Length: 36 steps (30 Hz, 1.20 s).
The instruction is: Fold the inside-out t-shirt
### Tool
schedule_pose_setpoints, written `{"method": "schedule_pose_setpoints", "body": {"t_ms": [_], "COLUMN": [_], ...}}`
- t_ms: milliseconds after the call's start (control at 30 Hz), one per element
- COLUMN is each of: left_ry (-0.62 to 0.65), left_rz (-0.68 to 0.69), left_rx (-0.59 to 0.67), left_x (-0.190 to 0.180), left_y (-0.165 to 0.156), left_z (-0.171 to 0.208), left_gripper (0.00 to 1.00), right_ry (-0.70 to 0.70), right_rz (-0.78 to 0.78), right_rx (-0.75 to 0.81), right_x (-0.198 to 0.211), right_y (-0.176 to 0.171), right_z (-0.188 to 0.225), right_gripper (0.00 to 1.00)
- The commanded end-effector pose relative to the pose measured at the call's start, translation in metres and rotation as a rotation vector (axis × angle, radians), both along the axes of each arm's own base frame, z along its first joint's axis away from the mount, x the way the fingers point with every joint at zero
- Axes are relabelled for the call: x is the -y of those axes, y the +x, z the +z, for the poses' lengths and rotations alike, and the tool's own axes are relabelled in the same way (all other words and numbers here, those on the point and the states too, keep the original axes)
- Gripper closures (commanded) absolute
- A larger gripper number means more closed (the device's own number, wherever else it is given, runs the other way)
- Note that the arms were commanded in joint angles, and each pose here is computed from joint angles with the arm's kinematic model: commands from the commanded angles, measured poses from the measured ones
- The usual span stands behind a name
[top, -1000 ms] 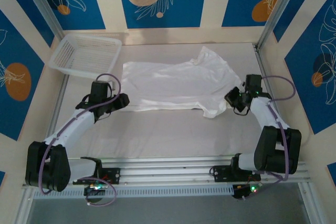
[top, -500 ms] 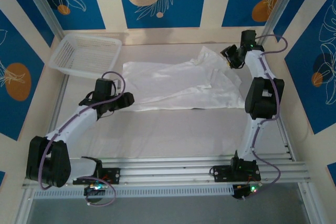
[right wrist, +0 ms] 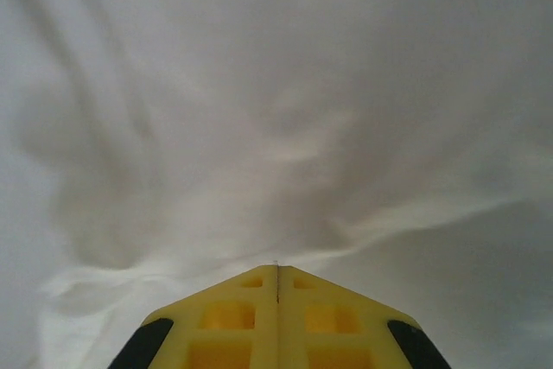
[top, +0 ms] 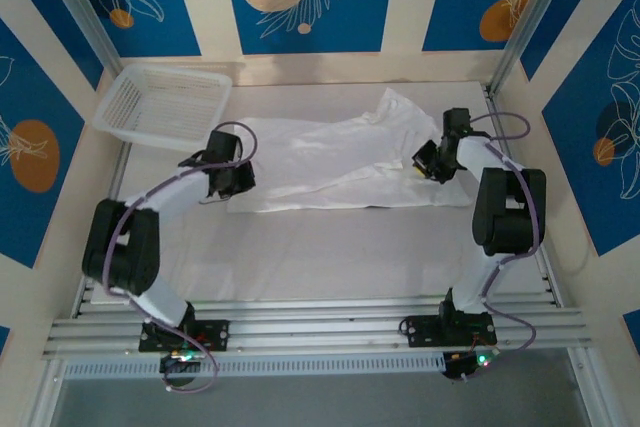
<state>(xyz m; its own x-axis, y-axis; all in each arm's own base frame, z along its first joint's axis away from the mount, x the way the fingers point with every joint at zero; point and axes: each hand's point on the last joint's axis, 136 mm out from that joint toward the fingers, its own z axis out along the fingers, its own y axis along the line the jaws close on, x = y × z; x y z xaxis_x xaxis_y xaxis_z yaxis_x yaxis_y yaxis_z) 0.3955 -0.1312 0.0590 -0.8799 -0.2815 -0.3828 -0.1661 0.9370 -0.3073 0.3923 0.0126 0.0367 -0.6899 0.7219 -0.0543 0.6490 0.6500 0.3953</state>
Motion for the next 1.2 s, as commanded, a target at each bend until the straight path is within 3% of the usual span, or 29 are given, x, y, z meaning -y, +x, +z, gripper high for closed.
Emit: {"method": "schedule_pose_setpoints", "body": {"t_ms": [0,133,333,500,633,700,733,800,867,900,1033,1167], "left_ry": [0.047,0.064,0.032,-0.019,-0.043,-0.043,-0.044,-0.017,0.043,0.083,0.204,0.188], "left_rz": [0.043,0.046,0.063,0.071,0.026,0.003,-0.001,-0.001,0.004,-0.002,-0.041,-0.150], "left_rx": [-0.097,-0.209,-0.296,-0.311,-0.228,-0.153,-0.107,0.006,0.119,0.173,0.307,0.379], "left_x": [-0.005,-0.010,-0.023,-0.025,-0.013,-0.008,-0.006,-0.009,-0.016,-0.020,-0.026,-0.011], "left_y": [-0.002,-0.028,-0.098,-0.161,-0.174,-0.167,-0.160,-0.141,-0.120,-0.109,-0.080,-0.070], "left_z": [-0.026,-0.056,-0.075,-0.067,-0.035,-0.008,0.005,0.033,0.058,0.071,0.108,0.125], "left_gripper": [1.00,1.00,1.00,1.00,1.00,1.00,0.92,0.60,0.44,0.41,0.40,0.38], "right_ry": [0.008,0.070,0.199,0.197,0.146,0.105,0.071,-0.043,-0.121,-0.146,-0.462,-0.576], "right_rz": [-0.138,-0.174,-0.250,-0.366,-0.339,-0.254,-0.203,-0.010,0.227,0.346,0.516,0.629], "right_rx": [-0.025,-0.114,-0.201,-0.247,-0.183,-0.036,0.050,0.275,0.448,0.489,0.329,0.214], "right_x": [0.031,0.045,0.035,0.031,0.030,0.031,0.031,0.024,0.006,-0.003,0.025,0.043], "right_y": [-0.015,-0.037,-0.079,-0.148,-0.175,-0.156,-0.142,-0.101,-0.062,-0.045,0.012,0.056], "right_z": [-0.008,-0.024,-0.031,-0.041,-0.022,0.015,0.034,0.078,0.111,0.120,0.101,0.071], "right_gripper": [0.92,0.93,0.98,0.97,0.95,0.94,0.94,0.92,0.83,0.79,0.75,0.66]}}
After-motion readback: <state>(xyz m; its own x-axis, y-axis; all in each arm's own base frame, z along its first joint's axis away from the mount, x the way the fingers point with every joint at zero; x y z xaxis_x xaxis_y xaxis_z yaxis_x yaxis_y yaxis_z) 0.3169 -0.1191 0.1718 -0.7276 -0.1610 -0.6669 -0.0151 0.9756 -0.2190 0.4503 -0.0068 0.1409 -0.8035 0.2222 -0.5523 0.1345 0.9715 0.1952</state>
